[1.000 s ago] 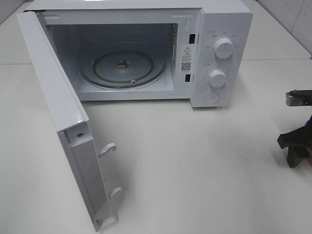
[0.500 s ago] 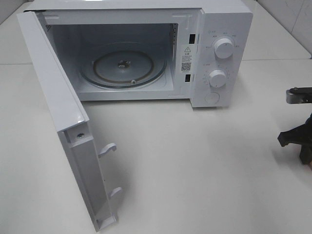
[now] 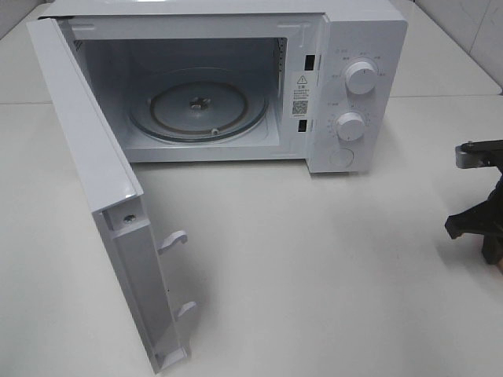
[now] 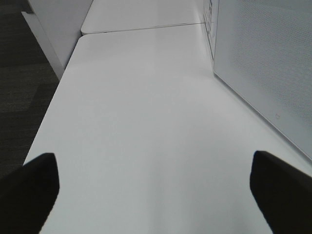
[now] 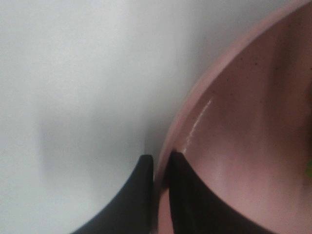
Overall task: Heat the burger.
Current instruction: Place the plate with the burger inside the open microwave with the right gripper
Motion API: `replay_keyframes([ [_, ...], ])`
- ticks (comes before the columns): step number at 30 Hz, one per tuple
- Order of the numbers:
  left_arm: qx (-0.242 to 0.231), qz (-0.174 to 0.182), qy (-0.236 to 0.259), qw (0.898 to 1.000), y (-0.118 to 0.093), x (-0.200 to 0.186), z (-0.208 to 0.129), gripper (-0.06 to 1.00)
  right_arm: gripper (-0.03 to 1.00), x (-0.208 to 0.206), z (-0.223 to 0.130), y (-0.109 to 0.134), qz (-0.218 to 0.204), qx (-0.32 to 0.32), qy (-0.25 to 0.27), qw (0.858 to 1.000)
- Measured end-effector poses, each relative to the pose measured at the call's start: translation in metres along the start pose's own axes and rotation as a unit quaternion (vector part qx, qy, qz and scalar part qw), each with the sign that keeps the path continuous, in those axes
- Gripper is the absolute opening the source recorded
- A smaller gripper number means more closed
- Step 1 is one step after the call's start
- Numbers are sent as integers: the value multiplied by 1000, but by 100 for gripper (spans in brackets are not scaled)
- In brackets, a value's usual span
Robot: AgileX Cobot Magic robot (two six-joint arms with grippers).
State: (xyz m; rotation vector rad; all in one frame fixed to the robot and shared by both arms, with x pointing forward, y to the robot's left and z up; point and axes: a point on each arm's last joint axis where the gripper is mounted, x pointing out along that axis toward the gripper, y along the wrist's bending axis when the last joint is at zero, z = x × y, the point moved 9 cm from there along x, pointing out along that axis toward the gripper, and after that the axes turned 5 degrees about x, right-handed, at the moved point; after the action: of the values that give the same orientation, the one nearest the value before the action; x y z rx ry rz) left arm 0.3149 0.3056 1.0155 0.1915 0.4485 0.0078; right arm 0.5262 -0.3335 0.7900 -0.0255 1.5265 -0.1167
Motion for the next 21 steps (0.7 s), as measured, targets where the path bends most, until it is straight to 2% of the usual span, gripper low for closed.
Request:
replay_keyframes([
  [7,0,0,0,1000,0,0,0,99,9,-5,-3,16,-10,-48,4,999],
  [9,0,0,0,1000,0,0,0,99,7,-12,-11,31,-17,-87,12,996],
  [11,0,0,0,1000,0,0,0,99,7,-14,-13,34,-18,-93,15,995],
  [15,0,0,0,1000,0,0,0,99,3,-37,-21,49,-33,-125,10,992],
  [21,0,0,0,1000,0,0,0,99,4,-63,-33,66,-49,-156,-10,987],
])
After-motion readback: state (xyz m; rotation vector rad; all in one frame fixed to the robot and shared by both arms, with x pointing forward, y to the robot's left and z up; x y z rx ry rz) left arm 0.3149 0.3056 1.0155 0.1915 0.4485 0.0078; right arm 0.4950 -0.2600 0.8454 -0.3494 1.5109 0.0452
